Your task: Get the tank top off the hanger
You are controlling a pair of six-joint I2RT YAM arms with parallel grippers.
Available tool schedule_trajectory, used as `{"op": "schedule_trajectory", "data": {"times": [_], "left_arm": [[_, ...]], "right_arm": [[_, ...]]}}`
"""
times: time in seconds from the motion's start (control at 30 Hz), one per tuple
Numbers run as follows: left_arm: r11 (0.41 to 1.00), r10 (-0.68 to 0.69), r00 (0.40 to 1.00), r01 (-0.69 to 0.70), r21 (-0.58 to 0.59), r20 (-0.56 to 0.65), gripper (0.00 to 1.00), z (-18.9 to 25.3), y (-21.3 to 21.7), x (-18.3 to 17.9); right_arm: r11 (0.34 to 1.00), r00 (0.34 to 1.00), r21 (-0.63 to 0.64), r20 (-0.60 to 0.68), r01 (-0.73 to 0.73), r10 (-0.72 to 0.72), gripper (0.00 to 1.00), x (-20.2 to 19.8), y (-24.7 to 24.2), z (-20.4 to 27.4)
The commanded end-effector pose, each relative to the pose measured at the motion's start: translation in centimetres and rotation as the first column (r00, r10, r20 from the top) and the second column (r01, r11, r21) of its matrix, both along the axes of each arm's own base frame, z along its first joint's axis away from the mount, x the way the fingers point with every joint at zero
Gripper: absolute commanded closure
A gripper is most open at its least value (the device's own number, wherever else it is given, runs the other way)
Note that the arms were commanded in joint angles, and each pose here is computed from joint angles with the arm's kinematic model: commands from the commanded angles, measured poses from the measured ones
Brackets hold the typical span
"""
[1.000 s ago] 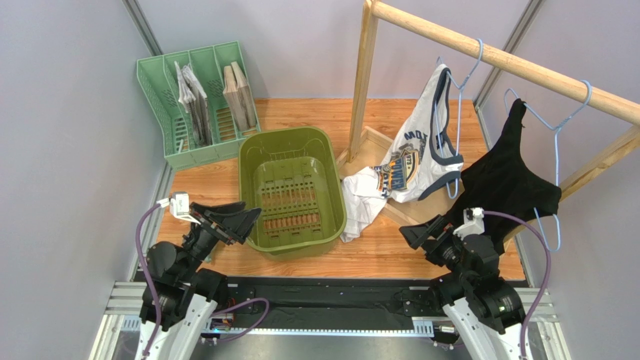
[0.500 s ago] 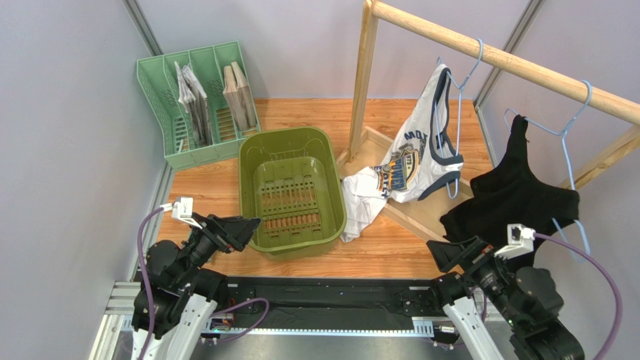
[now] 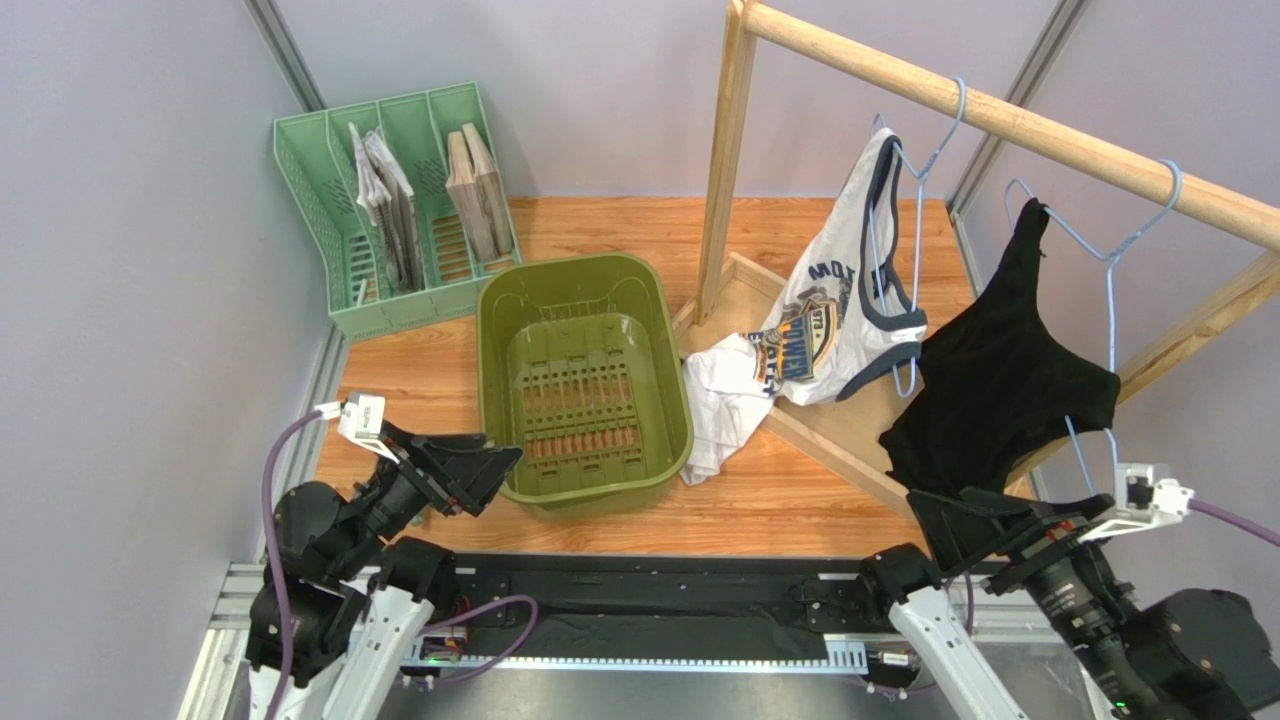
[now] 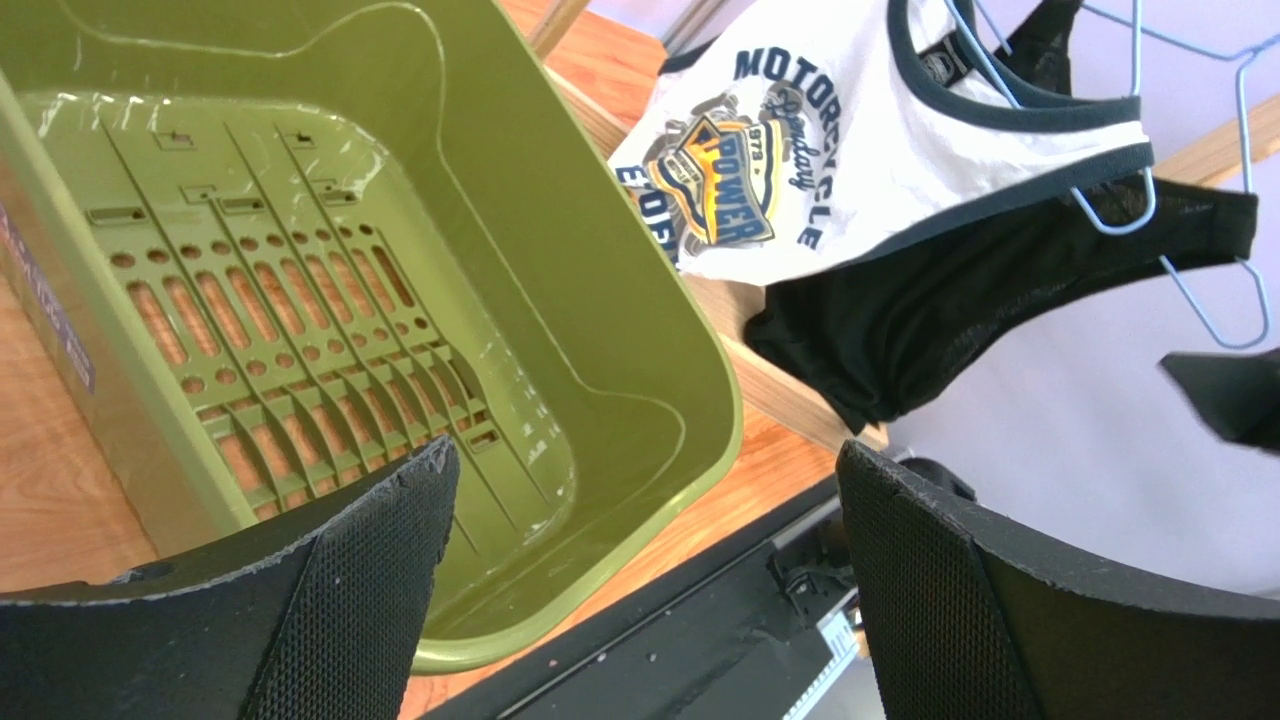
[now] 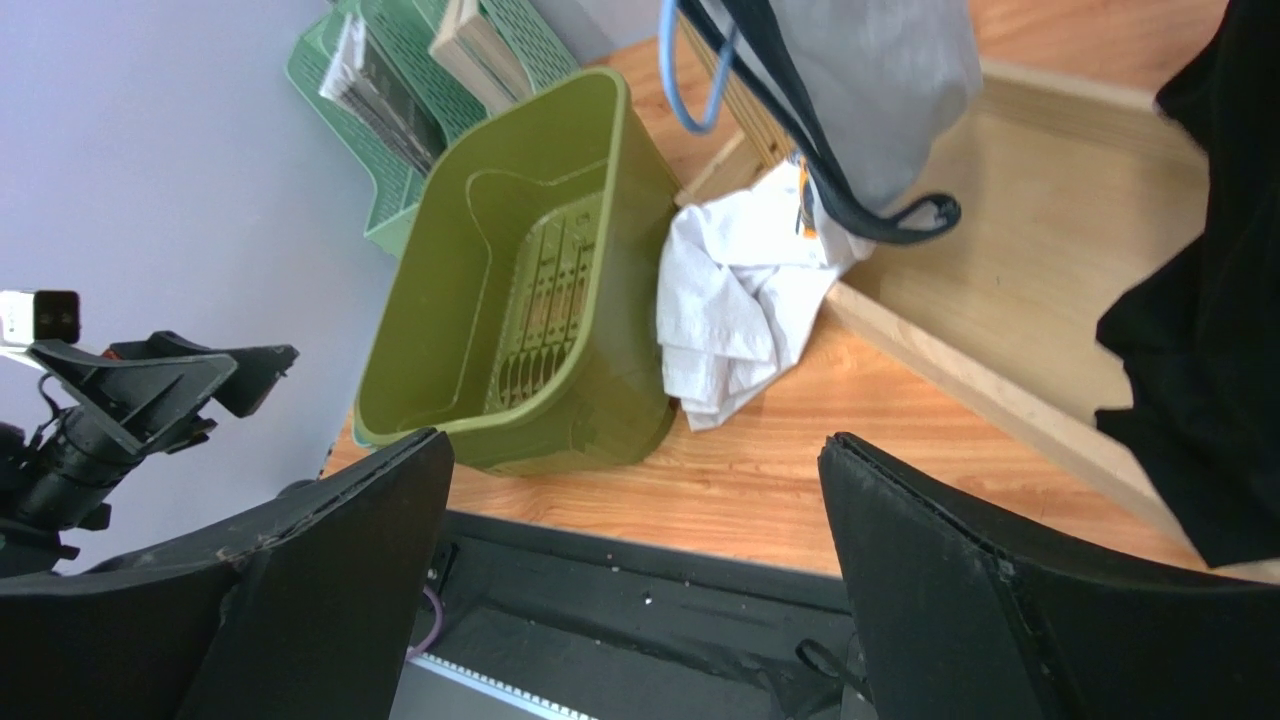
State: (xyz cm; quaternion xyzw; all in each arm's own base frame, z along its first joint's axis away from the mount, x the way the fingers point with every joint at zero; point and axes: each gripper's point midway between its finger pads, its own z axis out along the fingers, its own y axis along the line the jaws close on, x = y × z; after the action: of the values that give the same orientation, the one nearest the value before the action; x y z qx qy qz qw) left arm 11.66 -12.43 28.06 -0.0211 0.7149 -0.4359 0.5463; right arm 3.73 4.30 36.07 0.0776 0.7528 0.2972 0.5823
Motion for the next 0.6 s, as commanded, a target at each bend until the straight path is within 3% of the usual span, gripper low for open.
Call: {"op": "schedule_trajectory", "data": {"times": [0.0,0.37,0.57], "left_arm": [[0.996,-0.056,0.998,0.054,0.067,0.023,0.01,0.9,-0.5,-0.2],[0.986,-0.106,0.993,0.098,0.137,0.048,0.02,1.6,-1.0,-0.1],[0.977,-0.163,0.984,0.152,0.147,0.068,0.02,2.8,-1.7,-0.5]], "right_arm": [[0.997,1.000,-0.082,0.021,0.010,-0.009,0.00,0.1,-0.7,2.0],[0.997,0.981,-0.046,0.179,-0.061,0.068,0.00,1.7,1.3,10.5],[0.979,0.991,-0.188,0.121,0.079,-0.057,0.00,9.2,0.6,12.3]]}}
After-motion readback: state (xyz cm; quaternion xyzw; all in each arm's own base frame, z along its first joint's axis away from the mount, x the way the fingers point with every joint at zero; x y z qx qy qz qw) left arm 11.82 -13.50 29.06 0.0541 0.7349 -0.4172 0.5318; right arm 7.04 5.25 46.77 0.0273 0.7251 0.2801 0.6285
